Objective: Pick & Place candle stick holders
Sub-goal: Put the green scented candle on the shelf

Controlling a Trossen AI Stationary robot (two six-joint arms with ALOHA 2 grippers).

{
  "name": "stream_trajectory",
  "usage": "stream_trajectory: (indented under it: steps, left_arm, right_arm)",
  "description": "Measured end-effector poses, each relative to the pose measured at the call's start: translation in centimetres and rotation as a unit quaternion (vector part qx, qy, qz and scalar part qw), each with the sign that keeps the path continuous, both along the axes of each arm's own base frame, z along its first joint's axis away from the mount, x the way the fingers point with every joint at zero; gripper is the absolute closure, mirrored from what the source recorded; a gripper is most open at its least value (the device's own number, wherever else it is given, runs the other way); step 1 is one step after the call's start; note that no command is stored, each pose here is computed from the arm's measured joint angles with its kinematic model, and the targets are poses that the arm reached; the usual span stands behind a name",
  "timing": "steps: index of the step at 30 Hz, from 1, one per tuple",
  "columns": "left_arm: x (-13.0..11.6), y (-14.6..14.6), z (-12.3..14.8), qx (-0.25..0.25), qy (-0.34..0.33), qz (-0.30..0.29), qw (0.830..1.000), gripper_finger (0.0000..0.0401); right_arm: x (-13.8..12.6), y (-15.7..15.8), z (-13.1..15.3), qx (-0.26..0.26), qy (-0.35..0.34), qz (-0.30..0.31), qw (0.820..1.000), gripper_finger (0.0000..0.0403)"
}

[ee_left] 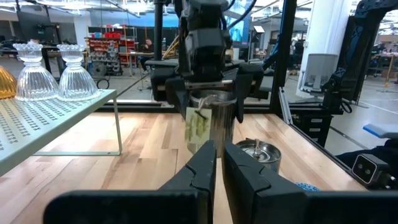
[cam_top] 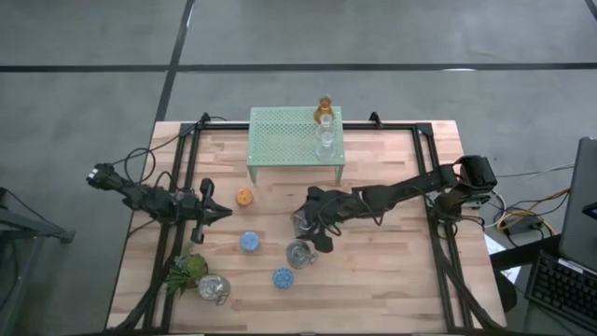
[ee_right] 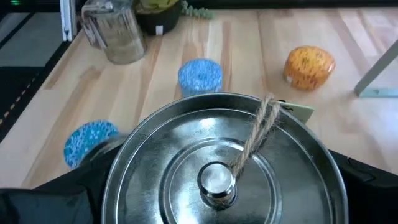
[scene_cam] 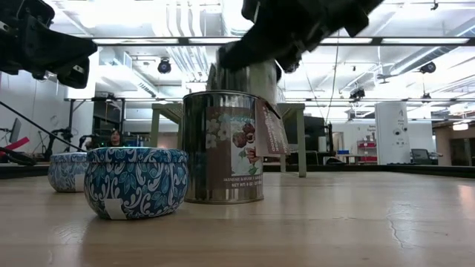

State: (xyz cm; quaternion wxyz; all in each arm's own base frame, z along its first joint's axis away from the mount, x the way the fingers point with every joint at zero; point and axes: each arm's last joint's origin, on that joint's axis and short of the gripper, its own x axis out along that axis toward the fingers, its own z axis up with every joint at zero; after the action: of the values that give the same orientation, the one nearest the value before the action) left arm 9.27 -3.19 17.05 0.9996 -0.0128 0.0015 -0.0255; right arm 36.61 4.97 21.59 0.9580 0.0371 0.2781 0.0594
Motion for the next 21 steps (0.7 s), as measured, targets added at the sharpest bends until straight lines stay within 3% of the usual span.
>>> stream_trajectory:
  steps: [9, 21]
  left_arm:
    - [0.0, 0.0, 0.0, 0.000, 0.000, 0.000, 1.000, 0.0371]
    - [0.0, 0.0, 0.0, 0.000, 0.000, 0.000, 1.000, 0.0371]
  right_arm:
    - [1.6, -1.2, 4.0, -0.021, -0.030, -0.003, 0.999, 0.0058]
    - [2.6, -5.6, 8.0, -0.032, -0.049, -0.042, 0.997, 0.0056]
